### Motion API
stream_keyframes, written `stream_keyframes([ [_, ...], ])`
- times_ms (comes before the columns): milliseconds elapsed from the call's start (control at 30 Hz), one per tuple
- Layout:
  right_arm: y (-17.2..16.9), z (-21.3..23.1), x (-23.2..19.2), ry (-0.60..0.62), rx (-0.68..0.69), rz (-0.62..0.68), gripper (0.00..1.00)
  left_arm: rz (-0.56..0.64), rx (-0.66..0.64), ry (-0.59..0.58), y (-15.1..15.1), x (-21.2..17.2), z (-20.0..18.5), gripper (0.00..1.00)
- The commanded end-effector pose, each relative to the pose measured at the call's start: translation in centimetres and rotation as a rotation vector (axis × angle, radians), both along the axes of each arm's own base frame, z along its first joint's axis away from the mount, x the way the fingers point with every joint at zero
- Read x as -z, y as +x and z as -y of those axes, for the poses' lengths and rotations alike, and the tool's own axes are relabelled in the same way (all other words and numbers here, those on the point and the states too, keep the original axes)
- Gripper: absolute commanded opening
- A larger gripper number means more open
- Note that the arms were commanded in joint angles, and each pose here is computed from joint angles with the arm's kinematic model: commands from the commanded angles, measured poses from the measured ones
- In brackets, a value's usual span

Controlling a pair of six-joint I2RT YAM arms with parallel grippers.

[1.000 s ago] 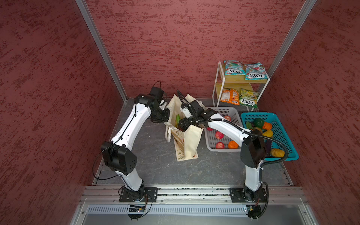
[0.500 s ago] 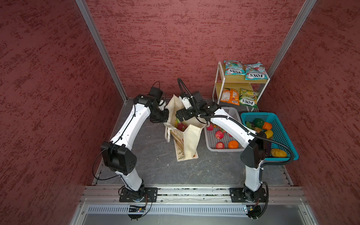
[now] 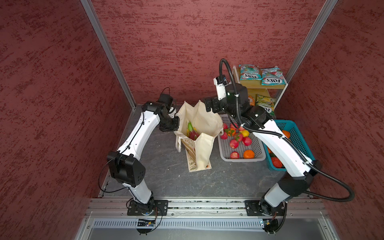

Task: Place the food into the grocery bag and tie it
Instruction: 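Move the right gripper back over the white basket toward a red apple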

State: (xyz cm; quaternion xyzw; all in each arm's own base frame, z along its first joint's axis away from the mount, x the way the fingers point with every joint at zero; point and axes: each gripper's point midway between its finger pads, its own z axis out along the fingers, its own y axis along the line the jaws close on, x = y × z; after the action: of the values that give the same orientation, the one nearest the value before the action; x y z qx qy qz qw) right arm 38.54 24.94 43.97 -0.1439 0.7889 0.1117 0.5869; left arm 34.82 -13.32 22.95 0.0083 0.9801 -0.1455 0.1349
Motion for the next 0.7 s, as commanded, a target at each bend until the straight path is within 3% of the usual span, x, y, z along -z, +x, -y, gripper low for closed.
stream_keyframes([
  [0, 0.4, 5.0, -0.2, 0.005, 0.196, 0.086, 0.97, 0.029, 0.017, -0.016, 0.1, -0.4, 0.2, 0.0],
  [133, -1.3, 10.9, 1.8, 0.137, 0.369, 0.073, 0.94, 0.025, 0.019, -0.018, 0.1, -0.3, 0.2, 0.0],
  [267, -2.5, 15.1, 6.8, 0.247, 0.508, -0.031, 0.93, 0.025, 0.023, -0.023, 0.2, -0.3, 0.4, 0.0],
  [533, -4.1, 17.2, 16.8, 0.342, 0.608, -0.306, 0.91, 0.026, 0.024, -0.024, 0.2, -0.6, 0.5, 0.0],
  [667, -5.2, 17.7, 22.4, 0.319, 0.688, -0.506, 0.9, 0.021, 0.024, -0.022, 0.1, -0.6, 0.5, 0.0],
])
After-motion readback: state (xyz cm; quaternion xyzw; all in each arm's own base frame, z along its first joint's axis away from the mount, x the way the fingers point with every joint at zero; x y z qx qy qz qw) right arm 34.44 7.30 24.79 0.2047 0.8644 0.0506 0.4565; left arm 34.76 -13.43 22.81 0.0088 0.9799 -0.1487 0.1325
